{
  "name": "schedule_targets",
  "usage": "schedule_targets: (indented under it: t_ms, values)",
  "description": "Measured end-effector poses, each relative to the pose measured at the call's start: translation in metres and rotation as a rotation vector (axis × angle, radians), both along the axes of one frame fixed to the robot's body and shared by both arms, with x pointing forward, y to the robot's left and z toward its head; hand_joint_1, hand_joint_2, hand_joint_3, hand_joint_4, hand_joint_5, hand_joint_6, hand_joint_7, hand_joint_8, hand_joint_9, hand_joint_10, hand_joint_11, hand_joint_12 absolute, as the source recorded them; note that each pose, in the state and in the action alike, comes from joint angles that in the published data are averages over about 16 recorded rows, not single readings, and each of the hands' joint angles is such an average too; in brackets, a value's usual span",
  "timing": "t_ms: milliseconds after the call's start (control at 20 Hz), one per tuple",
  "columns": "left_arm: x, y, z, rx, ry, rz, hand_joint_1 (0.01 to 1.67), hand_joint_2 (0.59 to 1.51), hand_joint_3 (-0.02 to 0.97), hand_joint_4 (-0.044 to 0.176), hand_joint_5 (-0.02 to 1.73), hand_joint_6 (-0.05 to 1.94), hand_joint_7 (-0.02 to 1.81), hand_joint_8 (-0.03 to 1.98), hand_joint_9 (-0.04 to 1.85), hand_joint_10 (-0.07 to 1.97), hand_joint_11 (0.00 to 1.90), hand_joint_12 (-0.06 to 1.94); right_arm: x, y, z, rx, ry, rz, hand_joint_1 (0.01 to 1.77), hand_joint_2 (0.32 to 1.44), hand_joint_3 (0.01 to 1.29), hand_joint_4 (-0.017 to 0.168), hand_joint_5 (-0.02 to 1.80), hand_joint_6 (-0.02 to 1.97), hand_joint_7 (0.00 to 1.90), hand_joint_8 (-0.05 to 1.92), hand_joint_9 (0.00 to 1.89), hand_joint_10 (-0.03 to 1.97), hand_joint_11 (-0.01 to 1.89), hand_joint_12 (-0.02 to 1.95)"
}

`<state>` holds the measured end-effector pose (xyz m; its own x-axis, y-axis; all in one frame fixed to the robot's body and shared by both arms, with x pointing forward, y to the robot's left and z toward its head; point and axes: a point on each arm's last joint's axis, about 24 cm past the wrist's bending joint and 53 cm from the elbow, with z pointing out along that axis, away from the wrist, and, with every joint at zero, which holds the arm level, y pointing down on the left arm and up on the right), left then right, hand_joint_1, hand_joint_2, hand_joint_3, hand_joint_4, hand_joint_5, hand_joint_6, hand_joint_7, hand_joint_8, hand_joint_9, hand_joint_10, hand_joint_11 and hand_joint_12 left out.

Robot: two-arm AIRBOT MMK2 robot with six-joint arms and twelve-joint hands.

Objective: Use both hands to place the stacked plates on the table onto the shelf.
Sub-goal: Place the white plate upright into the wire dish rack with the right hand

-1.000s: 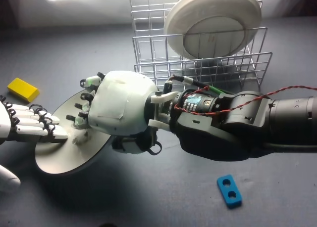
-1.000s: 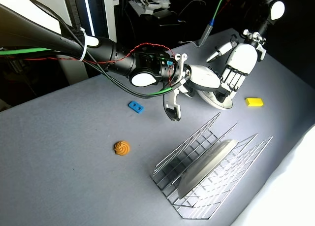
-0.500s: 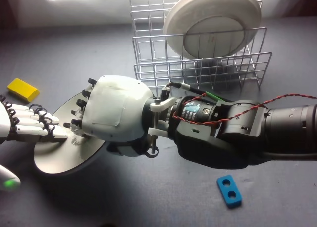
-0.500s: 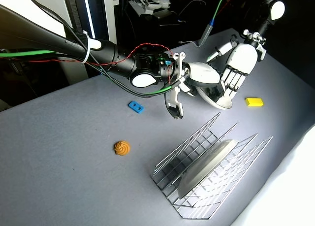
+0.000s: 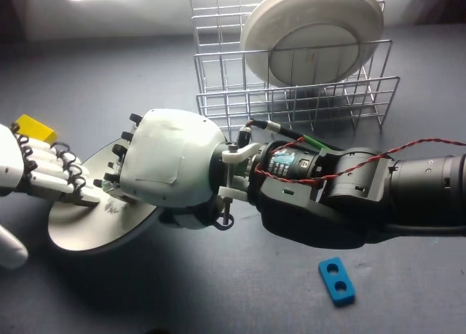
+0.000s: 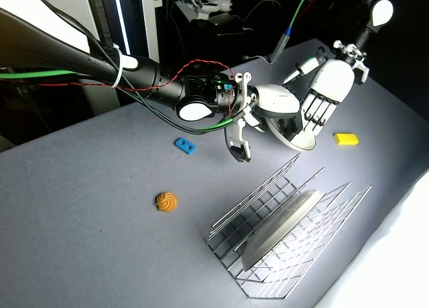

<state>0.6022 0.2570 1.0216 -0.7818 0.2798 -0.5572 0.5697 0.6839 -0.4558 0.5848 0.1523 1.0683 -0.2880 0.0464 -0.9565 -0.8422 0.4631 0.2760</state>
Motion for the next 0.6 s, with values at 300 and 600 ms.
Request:
schedule_targets:
  t_ms: [300, 600]
  values:
    - [0.018, -0.015, 0.033, -0.052, -0.071, -0.013, 0.02, 1.162, 0.018, -0.001, 0.06, 0.00, 0.06, 0.00, 0.02, 0.00, 0.02, 0.02, 0.000, -0.002, 0.003, 0.004, -0.005, 0.000, 1.12, 1.02, 0.01, 0.003, 0.77, 0.77, 0.93, 0.87, 1.22, 0.10, 0.91, 0.98]
    - [0.029, -0.021, 0.059, -0.097, -0.122, -0.012, 0.02, 1.161, 0.018, -0.002, 0.08, 0.01, 0.07, 0.00, 0.03, 0.01, 0.02, 0.02, -0.005, -0.005, 0.017, 0.013, -0.012, 0.012, 1.13, 1.02, 0.01, 0.006, 0.79, 0.83, 0.97, 0.89, 1.23, 0.09, 0.91, 0.98]
